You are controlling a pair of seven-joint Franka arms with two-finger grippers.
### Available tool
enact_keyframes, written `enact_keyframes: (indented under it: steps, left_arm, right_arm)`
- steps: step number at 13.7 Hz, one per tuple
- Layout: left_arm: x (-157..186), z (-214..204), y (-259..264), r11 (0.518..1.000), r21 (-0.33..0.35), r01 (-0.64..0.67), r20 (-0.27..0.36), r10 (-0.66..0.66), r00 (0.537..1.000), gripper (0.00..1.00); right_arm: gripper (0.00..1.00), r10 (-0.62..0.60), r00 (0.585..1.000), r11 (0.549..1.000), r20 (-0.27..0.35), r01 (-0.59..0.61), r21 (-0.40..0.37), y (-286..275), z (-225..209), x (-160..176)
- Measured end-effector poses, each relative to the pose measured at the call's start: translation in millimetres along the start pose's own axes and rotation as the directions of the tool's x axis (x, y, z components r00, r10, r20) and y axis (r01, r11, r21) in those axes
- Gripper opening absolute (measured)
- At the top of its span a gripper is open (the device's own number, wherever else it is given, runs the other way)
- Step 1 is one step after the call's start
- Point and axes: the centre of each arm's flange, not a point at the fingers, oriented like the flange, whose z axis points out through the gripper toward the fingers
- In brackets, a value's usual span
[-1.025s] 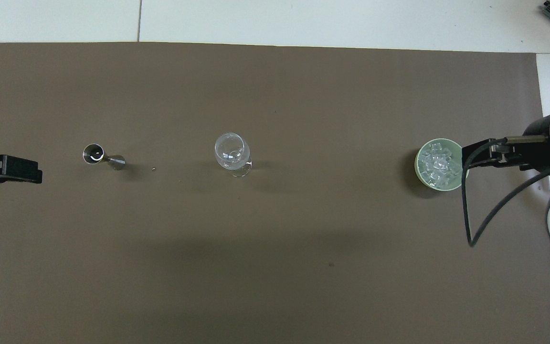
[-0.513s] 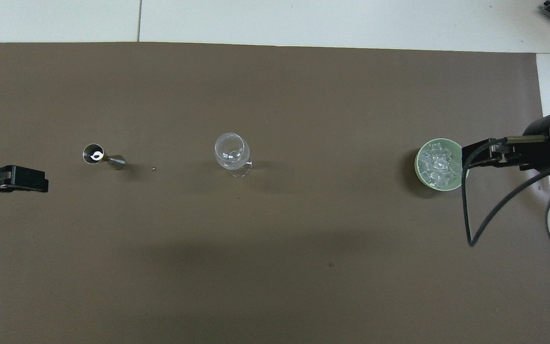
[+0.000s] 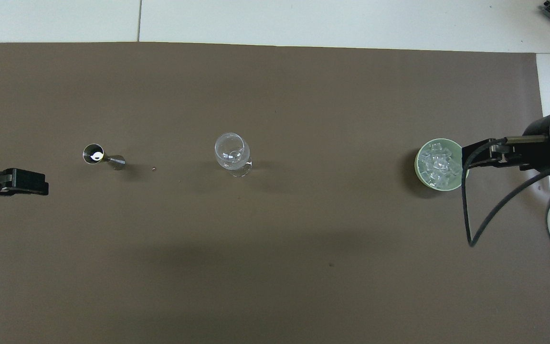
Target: Pour wine and add ice with both arms
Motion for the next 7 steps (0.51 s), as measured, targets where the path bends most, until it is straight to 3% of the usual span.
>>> enact_keyframes:
  steps: [7]
  left_arm:
    - [-0.9, 7.7, -5.2, 0.999, 0.003, 0.048, 0.040, -0.048, 0.998, 1.00]
  right_arm:
    - [1.00, 0.000, 1.000, 1.000, 0.000, 0.000, 0.000, 0.0, 0.0, 0.0]
